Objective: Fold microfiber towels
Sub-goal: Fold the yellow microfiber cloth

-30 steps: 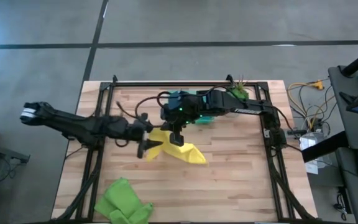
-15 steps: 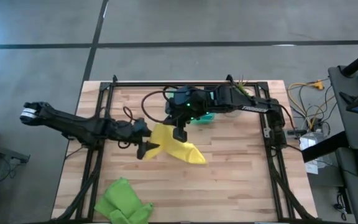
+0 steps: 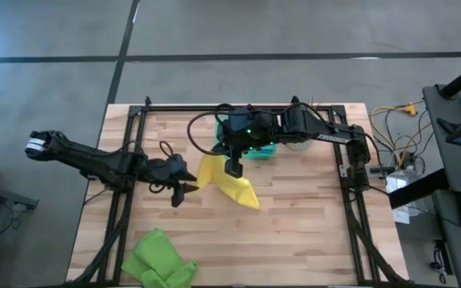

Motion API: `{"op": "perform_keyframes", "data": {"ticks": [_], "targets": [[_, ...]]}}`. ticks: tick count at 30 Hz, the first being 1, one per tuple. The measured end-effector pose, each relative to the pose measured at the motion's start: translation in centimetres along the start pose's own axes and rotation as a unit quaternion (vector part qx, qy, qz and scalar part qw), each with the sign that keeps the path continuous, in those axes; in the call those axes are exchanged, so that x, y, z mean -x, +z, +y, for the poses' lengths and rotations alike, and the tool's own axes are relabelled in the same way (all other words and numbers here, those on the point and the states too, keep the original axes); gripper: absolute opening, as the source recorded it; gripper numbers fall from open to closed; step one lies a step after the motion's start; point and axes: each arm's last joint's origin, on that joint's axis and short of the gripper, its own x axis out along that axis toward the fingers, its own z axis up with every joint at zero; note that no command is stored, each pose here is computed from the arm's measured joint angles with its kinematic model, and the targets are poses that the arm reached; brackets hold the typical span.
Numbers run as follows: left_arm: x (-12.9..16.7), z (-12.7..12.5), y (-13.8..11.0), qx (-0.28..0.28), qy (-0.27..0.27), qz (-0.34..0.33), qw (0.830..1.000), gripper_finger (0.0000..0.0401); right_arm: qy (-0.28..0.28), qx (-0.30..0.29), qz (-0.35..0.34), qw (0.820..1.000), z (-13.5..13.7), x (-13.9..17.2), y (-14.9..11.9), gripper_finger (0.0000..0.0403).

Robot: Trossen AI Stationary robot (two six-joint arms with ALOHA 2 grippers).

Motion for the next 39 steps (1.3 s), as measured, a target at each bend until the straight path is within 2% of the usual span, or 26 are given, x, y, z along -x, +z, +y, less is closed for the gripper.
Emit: {"op": "perform_keyframes", "data": {"ticks": [9,13,17,22,25,28,30,34,37,39], "targets": [[0.2,0.7,-0.9,-0.002,0.06,0.034,0.998,0.0015,-0.027,0.012,-0.006,1.0,-0.3,0.6,0.1,0.0008],[2.2,0.4,0.4,0.002,0.051,0.014,0.999,0.0005,-0.055,0.011,0.001,0.998,-0.7,2.0,0.0,0.0008],[6.5,-0.3,3.4,-0.005,0.04,-0.043,0.998,0.0001,-0.093,0.017,-0.013,0.995,-1.2,4.3,0.2,0.0008],[12.9,-1.7,8.8,-0.06,0.036,-0.155,0.985,0.0,-0.143,0.019,-0.042,0.989,-1.9,7.6,0.5,0.0008],[15.9,-2.4,11.6,-0.076,0.041,-0.174,0.981,0.0,-0.166,0.016,-0.06,0.984,-2.1,9.4,0.6,0.0008],[17.3,-3.4,13.9,-0.085,0.045,-0.156,0.983,0.0,-0.171,0.0,-0.077,0.982,-2.1,11.4,0.5,0.0008],[17.5,-4.1,15.1,-0.09,0.031,-0.14,0.986,0.0,-0.164,-0.013,-0.081,0.983,-1.8,12.6,0.3,0.0008],[16.2,-5.7,16.6,-0.09,-0.051,-0.089,0.991,0.0,-0.14,-0.026,-0.053,0.988,-0.1,13.6,-0.8,0.0008],[14.1,-6.9,16.8,-0.072,-0.103,-0.041,0.991,0.0,-0.109,-0.026,-0.009,0.994,2.3,13.7,-2.1,0.0008],[12.7,-7.9,16.3,-0.058,-0.119,-0.008,0.991,0.0,-0.085,-0.024,0.02,0.996,4.5,13.6,-3.2,0.0008]]}}
